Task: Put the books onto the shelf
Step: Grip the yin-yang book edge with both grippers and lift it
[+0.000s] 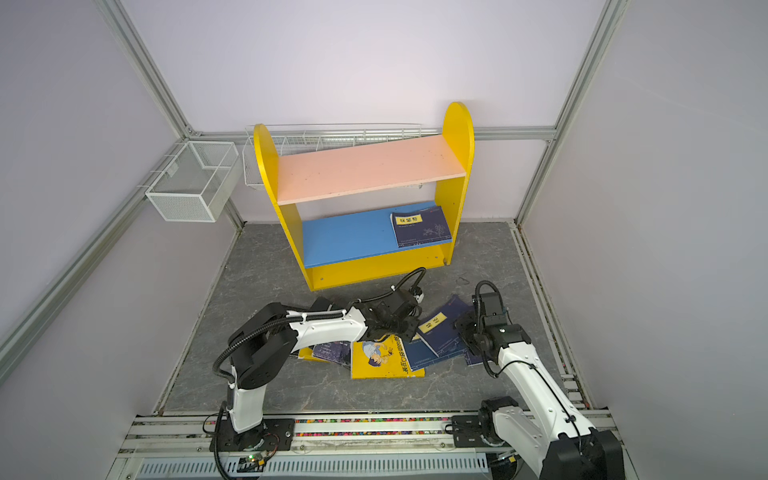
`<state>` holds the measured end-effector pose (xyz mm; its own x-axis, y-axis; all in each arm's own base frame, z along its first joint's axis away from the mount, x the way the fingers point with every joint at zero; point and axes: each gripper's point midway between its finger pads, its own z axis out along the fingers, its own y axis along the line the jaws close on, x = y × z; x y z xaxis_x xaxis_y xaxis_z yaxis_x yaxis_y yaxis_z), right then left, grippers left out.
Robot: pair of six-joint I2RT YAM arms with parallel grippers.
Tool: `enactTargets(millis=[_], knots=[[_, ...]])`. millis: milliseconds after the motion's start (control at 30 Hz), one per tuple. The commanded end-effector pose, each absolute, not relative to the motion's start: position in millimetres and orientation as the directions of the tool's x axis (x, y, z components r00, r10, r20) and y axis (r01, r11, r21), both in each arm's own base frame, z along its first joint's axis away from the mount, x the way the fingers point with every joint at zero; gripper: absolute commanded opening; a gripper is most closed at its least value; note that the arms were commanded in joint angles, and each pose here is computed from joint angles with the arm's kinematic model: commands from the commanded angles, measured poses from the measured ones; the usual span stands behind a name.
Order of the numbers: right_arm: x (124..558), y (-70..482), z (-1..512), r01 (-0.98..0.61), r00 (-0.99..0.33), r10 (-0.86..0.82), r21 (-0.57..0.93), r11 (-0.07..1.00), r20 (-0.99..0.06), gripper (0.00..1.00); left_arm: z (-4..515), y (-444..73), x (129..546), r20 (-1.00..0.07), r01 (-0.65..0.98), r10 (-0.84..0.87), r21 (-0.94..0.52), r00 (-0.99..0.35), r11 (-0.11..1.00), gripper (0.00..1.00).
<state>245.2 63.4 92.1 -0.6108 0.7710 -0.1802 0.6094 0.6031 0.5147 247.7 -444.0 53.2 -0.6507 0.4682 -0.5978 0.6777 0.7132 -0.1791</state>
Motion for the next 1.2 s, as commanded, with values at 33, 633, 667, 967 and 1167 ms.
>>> enactTargets(millis=[33,633,667,967,1167], knots=[[249.7,58.4,91.0,0.557,-0.646,0.722,0.494,0.668,-0.247,0.57,14.6,-426.0,230.7,-0.48,0.683,0.563,-0.112,-0.673,0.722,0.06],[246.5,40.3,46.4,0.634,-0.623,0.759,0.444,0.633,-0.191,0.54,13.1,-428.0,228.2,-0.476,0.689,0.578,-0.088,-0.663,0.719,0.0],[247.6,38.5,43.9,0.638,-0.62,0.761,0.443,0.63,-0.189,0.54,13.8,-428.1,228.0,-0.477,0.69,0.578,-0.088,-0.662,0.718,0.0],[256.0,42.9,11.9,0.625,-0.629,0.774,0.543,0.561,-0.076,0.5,10.2,-431.9,226.0,-0.478,0.701,0.584,-0.099,-0.656,0.707,0.0],[264.4,58.3,24.8,0.525,-0.652,0.753,0.663,0.533,-0.09,0.41,5.7,-434.0,225.8,-0.472,0.706,0.59,-0.102,-0.655,0.701,0.0]])
